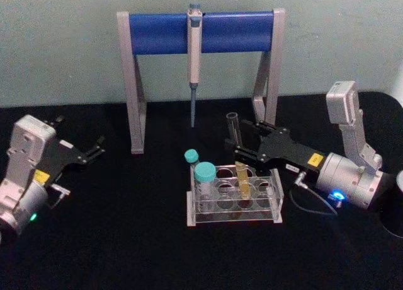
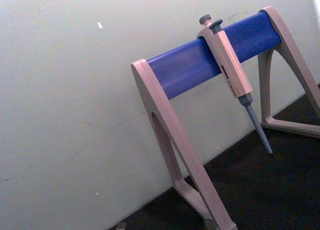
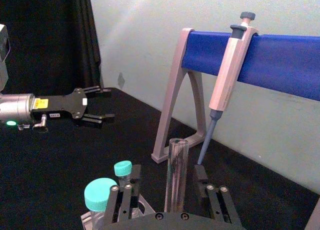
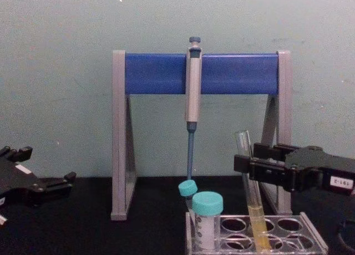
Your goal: Pick up the test tube from the test tube rack, shake it, then place it back into the test tube rack.
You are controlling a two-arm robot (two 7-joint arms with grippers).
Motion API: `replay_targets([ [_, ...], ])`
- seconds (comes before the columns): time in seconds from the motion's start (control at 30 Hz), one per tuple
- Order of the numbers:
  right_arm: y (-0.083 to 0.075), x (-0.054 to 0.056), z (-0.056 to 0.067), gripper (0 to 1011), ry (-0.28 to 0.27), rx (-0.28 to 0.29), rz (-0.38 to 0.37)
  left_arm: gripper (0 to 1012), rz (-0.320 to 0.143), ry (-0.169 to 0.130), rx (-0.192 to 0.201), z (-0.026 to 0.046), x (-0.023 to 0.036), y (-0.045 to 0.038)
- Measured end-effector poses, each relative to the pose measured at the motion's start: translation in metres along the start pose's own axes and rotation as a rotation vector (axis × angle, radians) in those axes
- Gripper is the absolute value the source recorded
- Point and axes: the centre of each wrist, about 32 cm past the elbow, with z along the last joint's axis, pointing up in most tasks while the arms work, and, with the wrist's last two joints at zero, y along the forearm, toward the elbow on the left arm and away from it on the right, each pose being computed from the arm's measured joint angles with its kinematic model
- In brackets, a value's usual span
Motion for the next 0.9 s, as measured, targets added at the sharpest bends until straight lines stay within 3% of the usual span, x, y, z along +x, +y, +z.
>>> replay_targets([
  [0.4,0.0000,0.0000,0.0000,1000,0.000,0.000,0.000,1001,0.000,0.000,0.000,0.0000,0.0000,0.0000],
  [0.77,0.0000,-0.0001,-0.0001,1000,0.000,0.000,0.000,1001,0.000,0.000,0.000,0.0000,0.0000,0.0000],
  [0.9,-0.0029,-0.0013,0.0001,1000,-0.015,0.037,0.001,1001,0.000,0.000,0.000,0.0000,0.0000,0.0000],
])
